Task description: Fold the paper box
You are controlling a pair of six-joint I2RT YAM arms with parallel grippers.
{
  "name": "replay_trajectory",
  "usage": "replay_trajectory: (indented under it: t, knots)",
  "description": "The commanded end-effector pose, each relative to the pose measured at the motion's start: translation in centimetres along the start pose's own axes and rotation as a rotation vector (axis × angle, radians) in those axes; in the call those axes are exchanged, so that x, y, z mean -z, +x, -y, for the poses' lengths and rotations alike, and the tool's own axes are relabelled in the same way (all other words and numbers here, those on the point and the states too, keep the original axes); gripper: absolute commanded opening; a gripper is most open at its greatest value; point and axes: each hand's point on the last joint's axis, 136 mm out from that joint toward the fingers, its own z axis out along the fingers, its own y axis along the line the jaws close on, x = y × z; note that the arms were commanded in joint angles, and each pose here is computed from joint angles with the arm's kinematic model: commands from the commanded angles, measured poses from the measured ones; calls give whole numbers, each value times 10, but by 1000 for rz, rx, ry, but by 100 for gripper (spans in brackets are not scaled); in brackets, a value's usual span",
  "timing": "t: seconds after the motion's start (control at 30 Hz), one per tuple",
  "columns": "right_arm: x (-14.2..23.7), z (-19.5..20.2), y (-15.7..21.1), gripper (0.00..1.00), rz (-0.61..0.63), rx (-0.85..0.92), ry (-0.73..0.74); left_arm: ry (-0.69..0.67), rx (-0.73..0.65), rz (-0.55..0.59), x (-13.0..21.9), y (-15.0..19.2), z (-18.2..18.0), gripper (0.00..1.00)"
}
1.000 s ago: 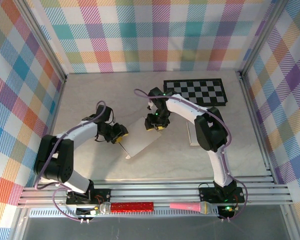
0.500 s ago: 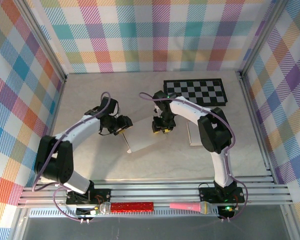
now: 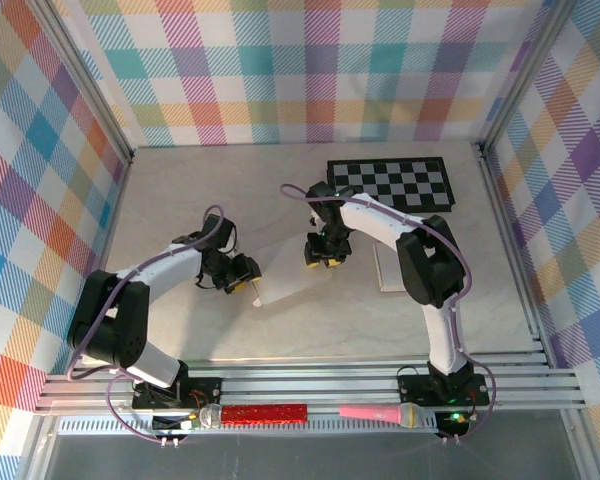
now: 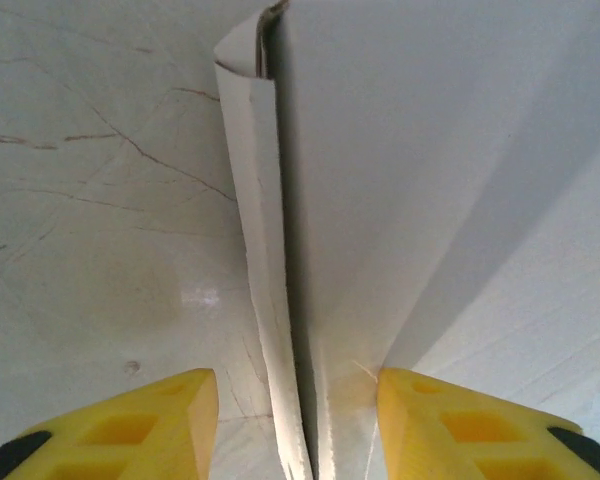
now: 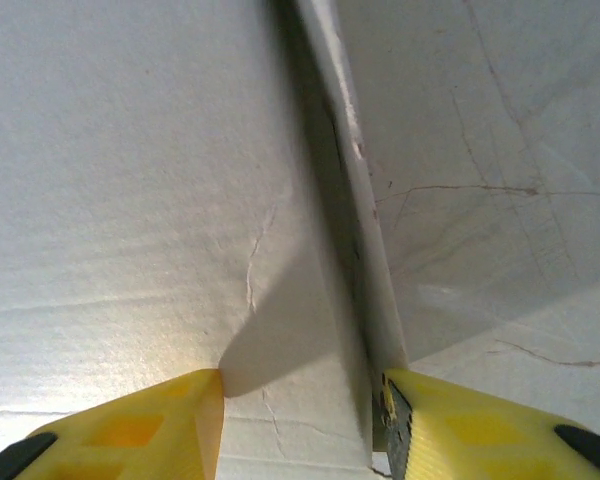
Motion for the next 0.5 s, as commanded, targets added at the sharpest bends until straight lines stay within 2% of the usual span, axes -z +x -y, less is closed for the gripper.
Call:
replay_trajectory:
  t: [0.0,0.27,0.47]
  knots:
    - [3,-2,19,46,-60,-28,-21,43,-10,-9,-9,2,6,40]
    - [34,-4,8,57,16,-14,-162,-13,-34,-16,-21,5,-6,16]
    - [33,12,-2,64,26,-28,-227,-23,-49,-21,-24,7,-9,10]
